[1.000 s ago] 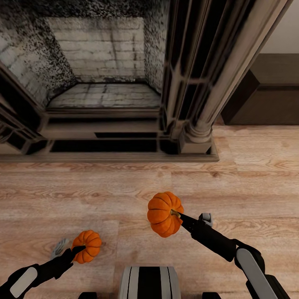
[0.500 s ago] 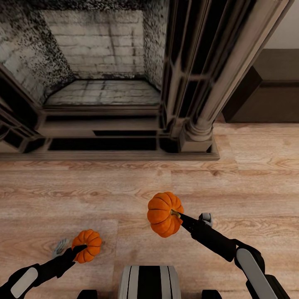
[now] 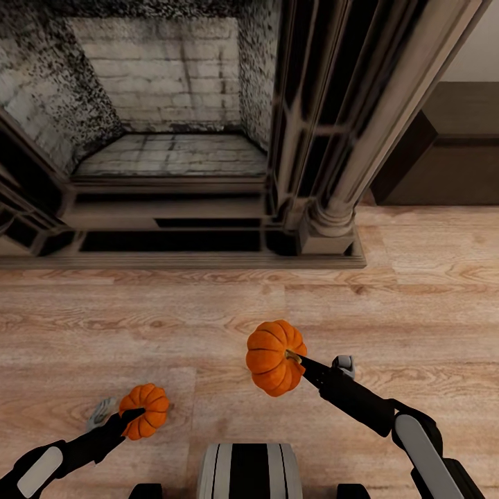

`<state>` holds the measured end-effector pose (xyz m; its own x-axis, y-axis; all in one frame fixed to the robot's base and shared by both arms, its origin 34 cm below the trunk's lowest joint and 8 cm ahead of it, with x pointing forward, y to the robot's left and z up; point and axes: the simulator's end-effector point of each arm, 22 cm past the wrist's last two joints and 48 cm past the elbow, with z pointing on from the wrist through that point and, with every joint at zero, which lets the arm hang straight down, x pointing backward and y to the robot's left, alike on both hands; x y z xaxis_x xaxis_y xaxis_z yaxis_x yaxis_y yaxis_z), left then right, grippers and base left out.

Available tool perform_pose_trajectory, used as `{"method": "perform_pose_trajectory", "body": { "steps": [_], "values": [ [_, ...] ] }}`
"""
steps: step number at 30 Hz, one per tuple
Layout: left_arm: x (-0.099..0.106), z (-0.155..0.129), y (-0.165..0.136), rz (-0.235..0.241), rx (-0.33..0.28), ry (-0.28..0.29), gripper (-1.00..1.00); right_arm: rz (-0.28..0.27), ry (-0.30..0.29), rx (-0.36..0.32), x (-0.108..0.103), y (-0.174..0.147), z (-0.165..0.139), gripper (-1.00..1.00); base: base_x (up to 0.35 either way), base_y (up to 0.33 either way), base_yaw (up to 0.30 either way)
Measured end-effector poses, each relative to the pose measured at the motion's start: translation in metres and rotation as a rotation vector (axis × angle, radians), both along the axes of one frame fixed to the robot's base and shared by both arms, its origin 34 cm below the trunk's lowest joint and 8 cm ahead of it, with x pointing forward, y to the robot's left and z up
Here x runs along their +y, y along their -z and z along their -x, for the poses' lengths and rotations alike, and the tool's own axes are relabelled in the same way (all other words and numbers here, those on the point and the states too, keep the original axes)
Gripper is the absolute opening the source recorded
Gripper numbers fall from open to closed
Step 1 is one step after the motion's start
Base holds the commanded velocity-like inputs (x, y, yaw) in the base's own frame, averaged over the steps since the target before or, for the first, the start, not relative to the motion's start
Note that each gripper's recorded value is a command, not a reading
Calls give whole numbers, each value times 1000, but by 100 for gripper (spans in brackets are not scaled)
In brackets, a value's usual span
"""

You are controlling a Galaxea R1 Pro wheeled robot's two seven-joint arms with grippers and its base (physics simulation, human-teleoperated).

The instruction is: Place each of the two pumpkins and all three candles from the living room inside a cabinet in the living room (use any cabinet), then make sure every cabinet is closed, and position the cauldron so it is next to a table in the living room.

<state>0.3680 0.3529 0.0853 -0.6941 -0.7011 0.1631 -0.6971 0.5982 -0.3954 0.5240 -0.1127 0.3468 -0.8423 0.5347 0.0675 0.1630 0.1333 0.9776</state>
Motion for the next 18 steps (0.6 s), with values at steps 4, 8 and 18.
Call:
{"method": "perform_pose_trajectory", "body": {
  "steps": [4, 8, 18],
  "values": [
    [0, 0, 0, 0, 0, -1, -100, 0, 0, 0, 0, 0, 0, -100, 0, 0, 0],
    [1, 0, 0, -1, -1, -2, -100, 0, 0, 0, 0, 0, 0, -100, 0, 0, 0],
    [1, -1, 0, -1, 0, -3, -100, 0, 0, 0, 0, 0, 0, -100, 0, 0, 0]
  ]
}}
